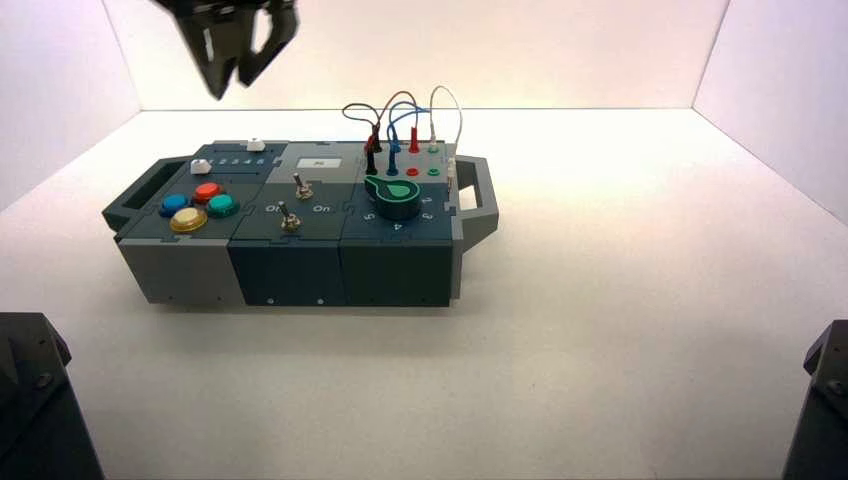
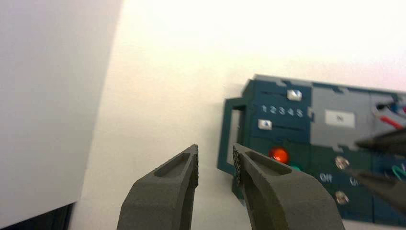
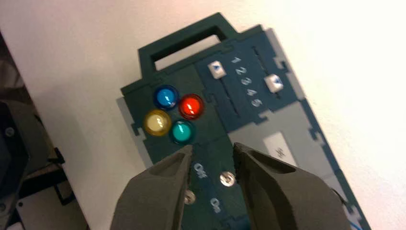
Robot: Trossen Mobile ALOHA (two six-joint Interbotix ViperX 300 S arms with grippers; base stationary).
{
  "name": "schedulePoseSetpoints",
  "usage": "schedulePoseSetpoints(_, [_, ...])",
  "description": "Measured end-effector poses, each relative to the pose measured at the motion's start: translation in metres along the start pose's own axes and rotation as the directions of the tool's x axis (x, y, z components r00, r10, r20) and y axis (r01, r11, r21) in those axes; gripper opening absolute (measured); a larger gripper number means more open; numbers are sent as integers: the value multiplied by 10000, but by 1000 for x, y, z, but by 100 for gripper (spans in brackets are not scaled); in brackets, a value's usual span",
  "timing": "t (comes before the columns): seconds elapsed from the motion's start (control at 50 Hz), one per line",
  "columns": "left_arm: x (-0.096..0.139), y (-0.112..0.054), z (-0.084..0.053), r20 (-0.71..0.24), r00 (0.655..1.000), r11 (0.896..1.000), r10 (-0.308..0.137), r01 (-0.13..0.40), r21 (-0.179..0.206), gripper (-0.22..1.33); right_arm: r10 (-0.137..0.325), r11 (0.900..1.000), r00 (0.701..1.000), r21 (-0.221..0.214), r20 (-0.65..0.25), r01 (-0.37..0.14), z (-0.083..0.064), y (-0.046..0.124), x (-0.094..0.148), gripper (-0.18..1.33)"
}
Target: Push the red button with the right gripper.
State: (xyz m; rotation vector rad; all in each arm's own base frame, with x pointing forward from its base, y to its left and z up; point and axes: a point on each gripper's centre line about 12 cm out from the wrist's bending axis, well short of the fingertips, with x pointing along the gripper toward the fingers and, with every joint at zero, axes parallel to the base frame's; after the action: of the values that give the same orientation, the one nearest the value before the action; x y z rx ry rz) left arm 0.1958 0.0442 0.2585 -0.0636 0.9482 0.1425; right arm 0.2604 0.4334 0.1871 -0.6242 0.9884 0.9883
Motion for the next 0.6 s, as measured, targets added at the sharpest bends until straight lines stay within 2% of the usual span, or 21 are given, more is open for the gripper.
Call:
schedulePoseSetpoints(0.14, [-3,8,2,280,9993,9991,267,-258,-345,83,111,9997,9998,-210,-152,-115,6,10,9,72])
schedulePoseSetpoints(0.16, [-4,8,3,355,9989,9989,298,-284,-384,83,155,9997,9996,-199,-241,-160,6,12,13,66])
schedulePoseSetpoints(0.32, [-8,12,5,697,9965,9973,455,-412,-614,83,209,9995,9980,-225,-592,-223,6,14,29,49])
schedulePoseSetpoints(0.6, [-15,13,6,1103,9923,9965,555,-480,-691,83,289,9992,9936,-228,-1090,-316,6,14,55,27])
